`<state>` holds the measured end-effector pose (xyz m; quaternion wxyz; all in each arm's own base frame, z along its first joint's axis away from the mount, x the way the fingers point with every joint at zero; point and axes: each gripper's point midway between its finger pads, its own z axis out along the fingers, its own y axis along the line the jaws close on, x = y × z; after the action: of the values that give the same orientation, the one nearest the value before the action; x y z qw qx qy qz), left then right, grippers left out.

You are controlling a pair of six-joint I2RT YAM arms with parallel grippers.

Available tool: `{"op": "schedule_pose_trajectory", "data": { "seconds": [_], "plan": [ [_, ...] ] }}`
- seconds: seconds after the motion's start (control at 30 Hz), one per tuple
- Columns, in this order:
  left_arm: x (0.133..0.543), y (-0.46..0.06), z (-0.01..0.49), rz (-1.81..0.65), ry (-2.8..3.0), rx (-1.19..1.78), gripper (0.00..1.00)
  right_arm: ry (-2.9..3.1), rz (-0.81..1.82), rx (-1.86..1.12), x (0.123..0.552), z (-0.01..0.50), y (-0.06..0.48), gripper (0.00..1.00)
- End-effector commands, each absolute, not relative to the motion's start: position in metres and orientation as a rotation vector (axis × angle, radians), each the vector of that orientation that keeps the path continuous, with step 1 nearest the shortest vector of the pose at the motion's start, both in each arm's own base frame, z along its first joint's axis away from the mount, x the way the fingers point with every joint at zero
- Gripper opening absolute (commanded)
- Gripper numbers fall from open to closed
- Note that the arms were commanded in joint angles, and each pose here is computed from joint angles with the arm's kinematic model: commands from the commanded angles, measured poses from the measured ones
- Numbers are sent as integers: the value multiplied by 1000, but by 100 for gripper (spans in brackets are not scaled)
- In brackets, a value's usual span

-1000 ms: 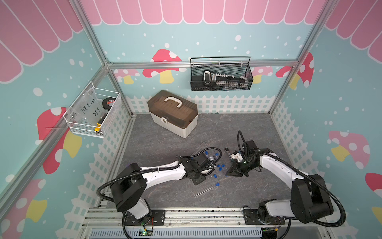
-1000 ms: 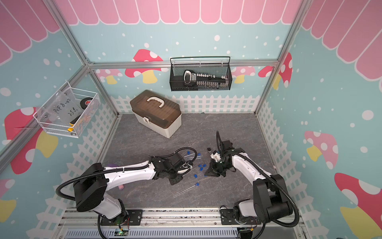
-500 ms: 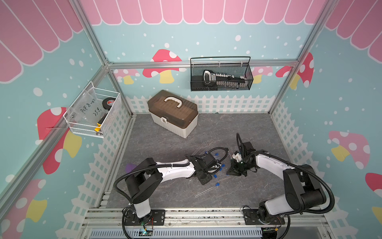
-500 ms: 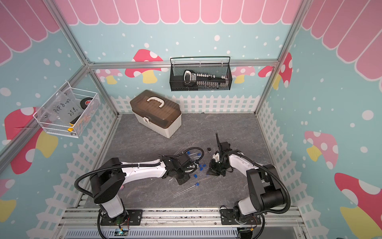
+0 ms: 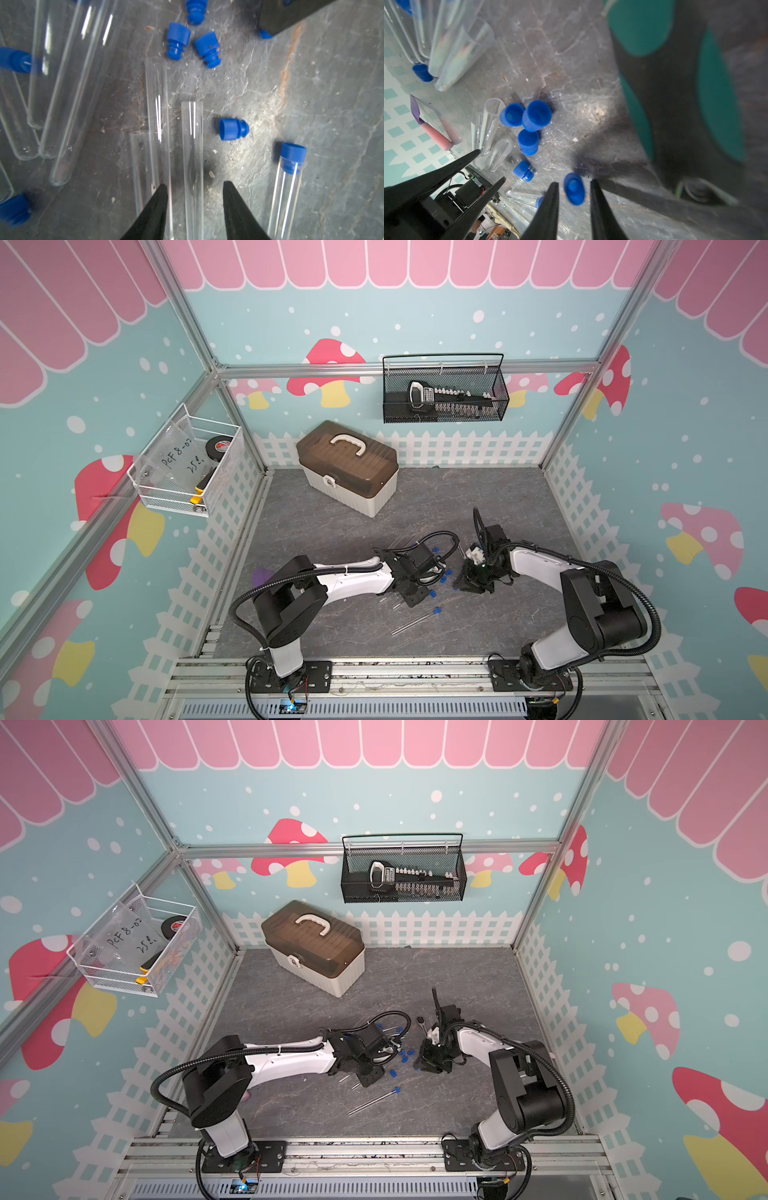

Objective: Remove stoppers from test tubes
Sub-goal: Place the stopper at the center of the board, then pick up the test tube at the center of the board.

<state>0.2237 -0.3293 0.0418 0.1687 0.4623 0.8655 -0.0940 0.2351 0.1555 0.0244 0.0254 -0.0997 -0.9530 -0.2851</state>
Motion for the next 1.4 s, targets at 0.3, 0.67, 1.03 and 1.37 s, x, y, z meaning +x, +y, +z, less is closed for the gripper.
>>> {"op": "schedule_pose_trajectory", "data": {
  "seconds": [0.3, 0.67, 1.03, 1.37],
  "plan": [
    [206, -316, 93, -322, 2482, 1230, 51, -3067, -842, -243, 242, 53, 147, 50],
    [168, -329, 74, -298, 2522, 1208, 47, -3093, -805, -238, 205, 66, 132, 51],
    [137, -342, 39, -281, 2531, 1235, 43, -3106, -840, -268, 198, 73, 131, 51],
    [131, -332, 9, -205, 2564, 1329, 35, -3114, -825, -265, 188, 74, 127, 51]
  ]
}}
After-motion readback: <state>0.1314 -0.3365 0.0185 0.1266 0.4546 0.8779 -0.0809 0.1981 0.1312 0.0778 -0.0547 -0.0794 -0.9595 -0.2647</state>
